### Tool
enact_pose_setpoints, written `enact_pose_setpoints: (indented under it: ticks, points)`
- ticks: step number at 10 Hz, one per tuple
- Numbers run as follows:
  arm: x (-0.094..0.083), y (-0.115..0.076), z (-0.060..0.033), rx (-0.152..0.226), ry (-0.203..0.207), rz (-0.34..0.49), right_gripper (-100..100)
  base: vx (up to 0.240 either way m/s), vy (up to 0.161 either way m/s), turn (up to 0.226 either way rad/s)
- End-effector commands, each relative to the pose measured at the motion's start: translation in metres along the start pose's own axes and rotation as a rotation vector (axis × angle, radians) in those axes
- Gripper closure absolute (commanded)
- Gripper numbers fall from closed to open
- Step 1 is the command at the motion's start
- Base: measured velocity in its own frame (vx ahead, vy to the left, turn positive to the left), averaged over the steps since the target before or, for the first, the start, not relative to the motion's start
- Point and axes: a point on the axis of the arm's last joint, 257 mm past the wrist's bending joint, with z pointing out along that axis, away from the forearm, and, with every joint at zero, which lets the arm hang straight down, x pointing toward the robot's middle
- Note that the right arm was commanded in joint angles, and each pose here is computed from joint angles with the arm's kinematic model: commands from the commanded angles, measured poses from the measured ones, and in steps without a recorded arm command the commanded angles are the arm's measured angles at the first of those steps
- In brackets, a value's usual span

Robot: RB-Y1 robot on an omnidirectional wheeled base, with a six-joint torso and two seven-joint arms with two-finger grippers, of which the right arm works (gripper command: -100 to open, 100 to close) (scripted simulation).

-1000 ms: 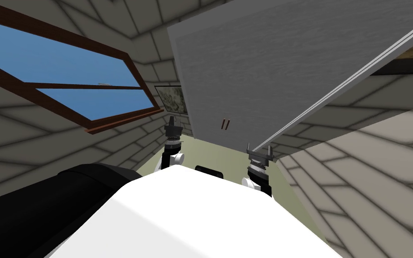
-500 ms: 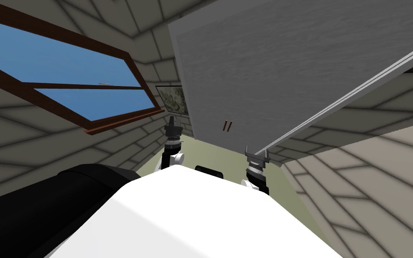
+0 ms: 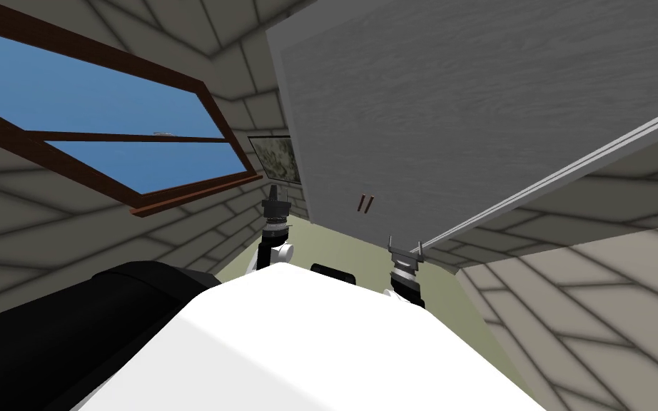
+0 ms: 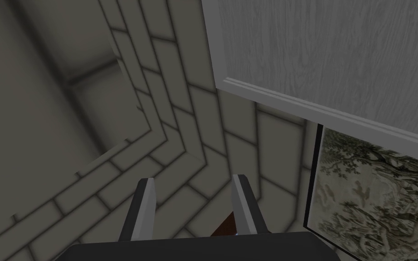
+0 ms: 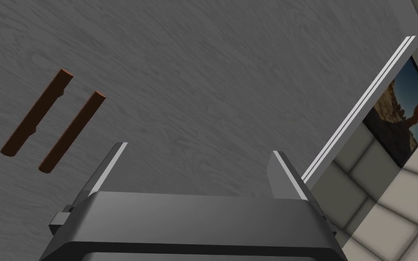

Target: Pull the door open

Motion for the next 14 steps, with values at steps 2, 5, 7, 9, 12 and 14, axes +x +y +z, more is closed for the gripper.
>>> enact_pose_setpoints:
  ticks: [2, 5, 7, 9, 12, 14]
  points:
    - [-0.016, -0.006, -0.0101, 0.016, -0.034, 0.061, -100, 0.099, 0.016, 0.050]
    - [-0.035, -0.013, -0.0220, 0.031, -0.075, 0.126, -100, 0.099, 0.013, 0.050]
    - [-0.047, -0.018, -0.0302, 0.039, -0.102, 0.167, -100, 0.108, 0.010, 0.051]
    - [-0.059, -0.022, -0.0387, 0.046, -0.130, 0.207, -100, 0.109, 0.019, 0.047]
    - [-0.075, -0.027, -0.0516, 0.053, -0.171, 0.264, -100, 0.098, 0.011, 0.049]
    - [-0.086, -0.029, -0.0603, 0.056, -0.197, 0.300, -100, 0.090, 0.010, 0.046]
